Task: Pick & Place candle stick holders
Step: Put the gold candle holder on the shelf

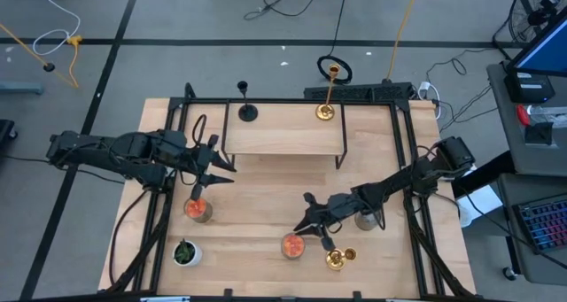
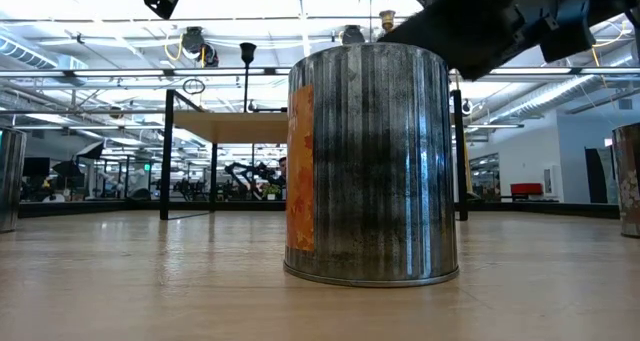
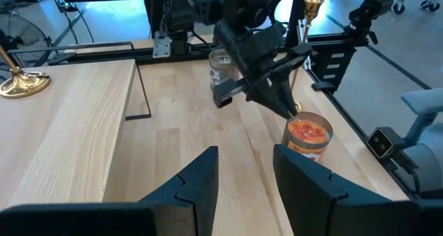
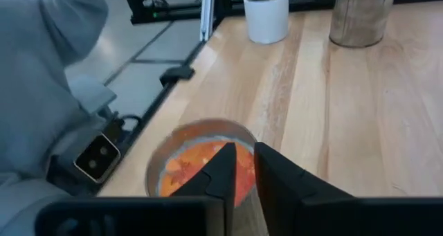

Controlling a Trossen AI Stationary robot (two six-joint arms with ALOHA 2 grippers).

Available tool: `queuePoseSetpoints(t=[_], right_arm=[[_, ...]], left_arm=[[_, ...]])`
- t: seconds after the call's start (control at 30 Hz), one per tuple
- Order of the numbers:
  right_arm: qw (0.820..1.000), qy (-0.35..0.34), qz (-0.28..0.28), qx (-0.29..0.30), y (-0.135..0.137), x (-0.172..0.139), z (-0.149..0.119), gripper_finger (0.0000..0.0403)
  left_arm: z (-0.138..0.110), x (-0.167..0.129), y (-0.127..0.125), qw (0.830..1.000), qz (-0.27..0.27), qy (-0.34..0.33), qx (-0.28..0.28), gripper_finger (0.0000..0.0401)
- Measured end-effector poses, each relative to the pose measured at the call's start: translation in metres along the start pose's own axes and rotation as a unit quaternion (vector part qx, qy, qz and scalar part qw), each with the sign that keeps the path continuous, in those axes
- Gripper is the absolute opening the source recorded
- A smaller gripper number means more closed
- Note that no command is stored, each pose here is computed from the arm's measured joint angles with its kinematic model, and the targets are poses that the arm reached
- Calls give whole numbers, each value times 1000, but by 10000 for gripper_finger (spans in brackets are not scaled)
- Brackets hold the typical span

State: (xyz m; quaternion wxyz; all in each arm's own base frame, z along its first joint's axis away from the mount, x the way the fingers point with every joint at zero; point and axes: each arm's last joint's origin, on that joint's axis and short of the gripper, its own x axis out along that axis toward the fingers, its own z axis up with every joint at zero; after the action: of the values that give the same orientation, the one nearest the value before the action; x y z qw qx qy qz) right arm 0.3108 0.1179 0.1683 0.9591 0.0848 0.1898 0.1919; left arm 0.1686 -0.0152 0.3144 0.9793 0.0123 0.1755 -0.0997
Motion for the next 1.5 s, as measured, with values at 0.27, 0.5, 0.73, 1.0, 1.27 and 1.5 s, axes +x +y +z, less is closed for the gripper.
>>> queuePoseSetpoints(t=[0.27, 0.5, 0.73, 1.0, 1.27, 1.5], right_arm=[[999, -5, -23, 28, -1, 0, 0, 79], [999, 21, -29, 41, 0, 0, -5, 81], [999, 23, -27, 37, 1, 0, -6, 74], [999, -23, -29, -34, 3, 0, 3, 73], [999, -33, -33, -15, 0, 0, 5, 60], [999, -17, -36, -3, 0, 0, 2, 50]], left_arm=[[0, 0, 0, 1000, 0, 0, 4, 145], [0, 0, 0, 1000, 0, 0, 4, 145], [0, 0, 0, 1000, 3, 0, 4, 145], [0, 0, 0, 1000, 4, 0, 4, 145], [-1, 0, 0, 1000, 3, 4, 4, 145], [-4, 0, 0, 1000, 3, 21, 1, 145]])
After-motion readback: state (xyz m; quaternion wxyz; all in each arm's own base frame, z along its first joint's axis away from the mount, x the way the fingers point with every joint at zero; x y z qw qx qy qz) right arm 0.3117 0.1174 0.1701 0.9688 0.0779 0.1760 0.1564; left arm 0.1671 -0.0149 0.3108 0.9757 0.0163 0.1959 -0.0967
